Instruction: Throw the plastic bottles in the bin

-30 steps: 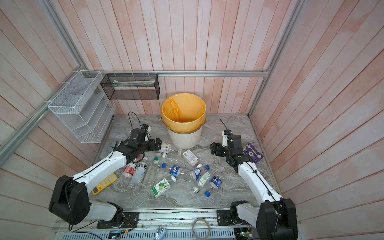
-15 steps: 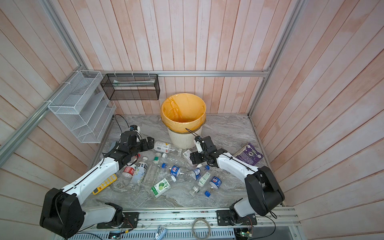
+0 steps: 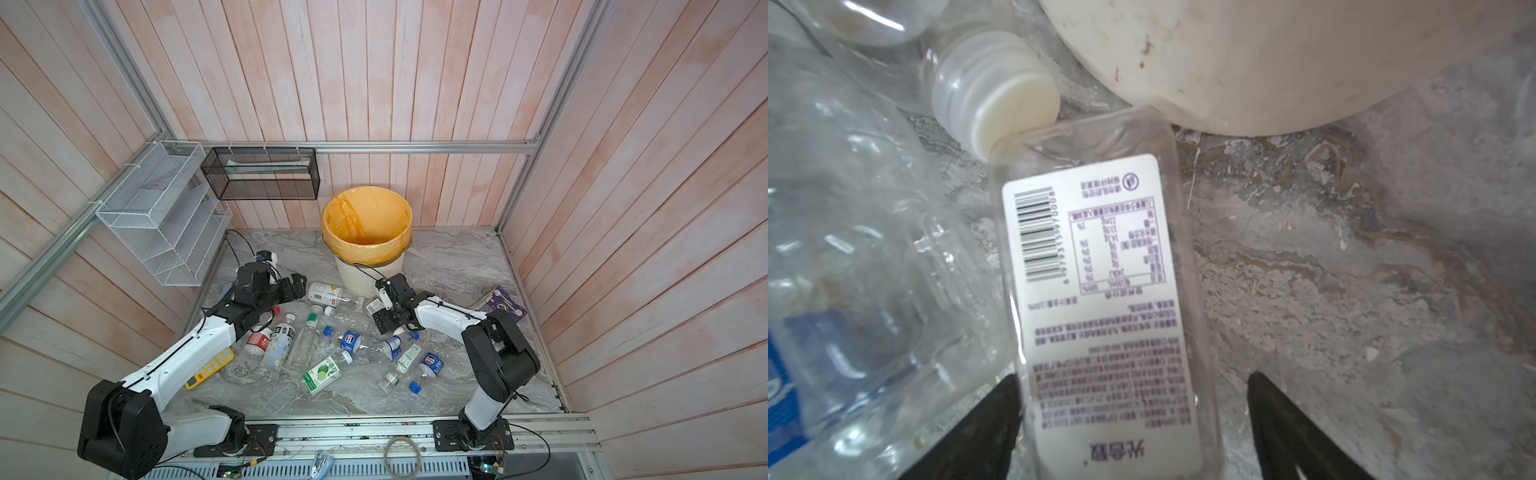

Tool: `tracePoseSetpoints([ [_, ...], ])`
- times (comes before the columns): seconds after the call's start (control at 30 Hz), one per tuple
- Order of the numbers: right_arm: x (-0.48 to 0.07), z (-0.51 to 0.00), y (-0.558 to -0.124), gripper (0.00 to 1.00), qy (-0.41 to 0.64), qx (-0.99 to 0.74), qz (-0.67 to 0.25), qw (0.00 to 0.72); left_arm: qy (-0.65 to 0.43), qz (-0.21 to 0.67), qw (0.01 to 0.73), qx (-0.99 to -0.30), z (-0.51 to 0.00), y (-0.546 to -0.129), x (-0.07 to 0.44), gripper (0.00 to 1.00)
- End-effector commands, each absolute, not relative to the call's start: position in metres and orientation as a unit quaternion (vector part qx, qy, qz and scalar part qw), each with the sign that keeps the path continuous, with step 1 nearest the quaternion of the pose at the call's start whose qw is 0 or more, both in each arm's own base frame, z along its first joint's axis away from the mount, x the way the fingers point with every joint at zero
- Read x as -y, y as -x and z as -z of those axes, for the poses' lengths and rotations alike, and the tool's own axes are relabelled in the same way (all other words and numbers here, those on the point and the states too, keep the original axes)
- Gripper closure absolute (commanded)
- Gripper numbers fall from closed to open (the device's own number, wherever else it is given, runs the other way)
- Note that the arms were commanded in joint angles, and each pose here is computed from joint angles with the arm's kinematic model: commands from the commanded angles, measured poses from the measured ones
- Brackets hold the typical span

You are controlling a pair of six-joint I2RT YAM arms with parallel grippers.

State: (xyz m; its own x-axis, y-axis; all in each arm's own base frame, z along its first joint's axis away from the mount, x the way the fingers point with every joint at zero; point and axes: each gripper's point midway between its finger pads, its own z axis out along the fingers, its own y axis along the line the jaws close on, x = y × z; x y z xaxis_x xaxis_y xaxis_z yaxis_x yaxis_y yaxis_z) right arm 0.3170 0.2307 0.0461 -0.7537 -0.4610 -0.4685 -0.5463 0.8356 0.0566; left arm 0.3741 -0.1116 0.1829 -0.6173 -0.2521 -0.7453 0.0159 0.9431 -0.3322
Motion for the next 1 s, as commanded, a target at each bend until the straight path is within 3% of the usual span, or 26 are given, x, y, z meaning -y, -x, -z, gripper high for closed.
tracePoseSetpoints([
  [0.0, -0.230, -0.040, -0.317, 0.16, 0.289, -0.931, -0.070, 0.213, 0.066, 0.159, 0.432, -0.886, -0.179, -0.373, 0.111, 0.01],
  [0.27, -0.230, -0.032, -0.320, 0.24, 0.300, -0.929, -0.060, 0.207, 0.068, 0.157, 0.428, -0.887, -0.177, -0.372, 0.109, 0.00],
  [0.5, -0.229, -0.044, -0.320, 0.41, 0.299, -0.923, -0.063, 0.232, 0.068, 0.158, 0.428, -0.887, -0.176, -0.371, 0.109, 0.00],
  [0.97, -0.180, -0.124, -0.323, 0.52, 0.207, -0.901, -0.081, 0.373, 0.073, 0.164, 0.433, -0.883, -0.180, -0.369, 0.109, 0.01],
])
